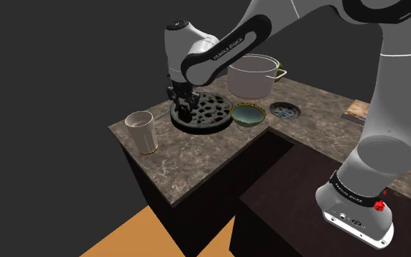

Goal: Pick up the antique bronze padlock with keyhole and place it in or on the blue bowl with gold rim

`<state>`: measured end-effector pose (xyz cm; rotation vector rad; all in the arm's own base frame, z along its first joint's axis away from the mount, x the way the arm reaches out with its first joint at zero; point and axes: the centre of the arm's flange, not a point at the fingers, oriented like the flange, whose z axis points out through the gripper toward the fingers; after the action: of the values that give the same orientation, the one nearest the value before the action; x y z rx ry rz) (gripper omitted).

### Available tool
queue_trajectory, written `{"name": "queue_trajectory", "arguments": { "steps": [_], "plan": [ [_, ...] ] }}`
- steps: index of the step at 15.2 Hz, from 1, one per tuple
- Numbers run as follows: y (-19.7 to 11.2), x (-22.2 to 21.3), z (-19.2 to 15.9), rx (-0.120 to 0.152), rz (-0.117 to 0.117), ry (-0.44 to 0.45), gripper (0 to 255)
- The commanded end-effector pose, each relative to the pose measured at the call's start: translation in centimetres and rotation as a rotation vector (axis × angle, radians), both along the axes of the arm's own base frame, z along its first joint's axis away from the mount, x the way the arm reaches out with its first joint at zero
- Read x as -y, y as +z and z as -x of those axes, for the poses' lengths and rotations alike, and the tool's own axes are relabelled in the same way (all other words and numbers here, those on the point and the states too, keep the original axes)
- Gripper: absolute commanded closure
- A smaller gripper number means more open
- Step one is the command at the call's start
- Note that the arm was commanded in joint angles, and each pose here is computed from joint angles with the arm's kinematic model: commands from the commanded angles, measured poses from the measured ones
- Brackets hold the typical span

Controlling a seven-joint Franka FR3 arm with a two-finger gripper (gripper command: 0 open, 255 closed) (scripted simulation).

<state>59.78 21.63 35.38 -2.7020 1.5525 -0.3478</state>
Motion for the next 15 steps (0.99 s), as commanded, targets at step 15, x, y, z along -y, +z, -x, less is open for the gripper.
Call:
{"name": "queue_trajectory", "arguments": {
  "steps": [15],
  "plan": [
    [7.7,1.3,0.6,0.000,0.000,0.000,255]
  ]
}}
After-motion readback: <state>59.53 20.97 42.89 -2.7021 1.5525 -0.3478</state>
